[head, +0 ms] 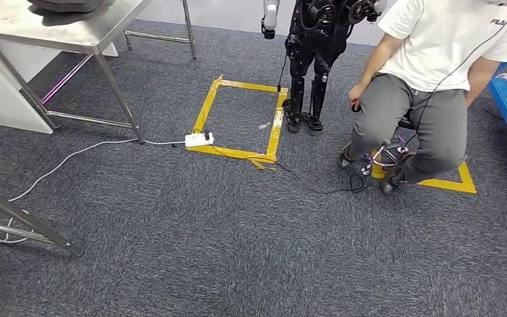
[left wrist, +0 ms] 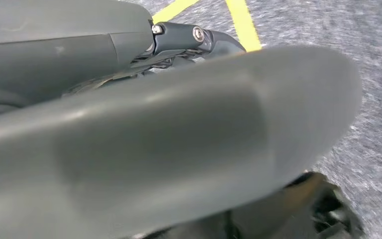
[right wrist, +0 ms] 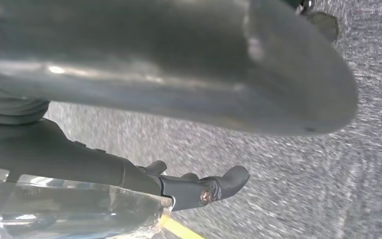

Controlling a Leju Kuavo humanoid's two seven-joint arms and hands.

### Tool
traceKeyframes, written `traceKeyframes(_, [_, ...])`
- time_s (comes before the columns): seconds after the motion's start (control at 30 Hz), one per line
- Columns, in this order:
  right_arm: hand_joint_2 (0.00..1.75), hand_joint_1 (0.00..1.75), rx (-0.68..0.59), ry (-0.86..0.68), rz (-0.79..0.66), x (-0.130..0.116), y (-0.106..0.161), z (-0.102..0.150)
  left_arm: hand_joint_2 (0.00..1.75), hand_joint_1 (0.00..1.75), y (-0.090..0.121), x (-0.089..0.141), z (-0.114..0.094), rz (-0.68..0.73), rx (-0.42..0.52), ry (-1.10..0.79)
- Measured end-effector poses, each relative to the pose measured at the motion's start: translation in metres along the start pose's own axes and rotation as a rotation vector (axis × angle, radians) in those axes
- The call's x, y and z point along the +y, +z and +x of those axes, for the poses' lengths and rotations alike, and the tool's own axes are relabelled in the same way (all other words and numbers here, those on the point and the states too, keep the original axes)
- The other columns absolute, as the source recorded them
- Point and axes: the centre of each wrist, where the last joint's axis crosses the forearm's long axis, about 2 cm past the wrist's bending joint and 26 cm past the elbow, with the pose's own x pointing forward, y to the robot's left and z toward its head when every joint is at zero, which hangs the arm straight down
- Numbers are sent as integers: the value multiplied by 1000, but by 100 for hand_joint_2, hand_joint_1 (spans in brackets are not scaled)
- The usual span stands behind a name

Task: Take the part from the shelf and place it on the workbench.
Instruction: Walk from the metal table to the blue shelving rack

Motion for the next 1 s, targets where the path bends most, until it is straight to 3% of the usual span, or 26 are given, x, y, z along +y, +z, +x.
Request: traceKeyframes(1.0, [0,0,-14,41,5,-1,0,1,0,0,1,1,-4,13,3,-18])
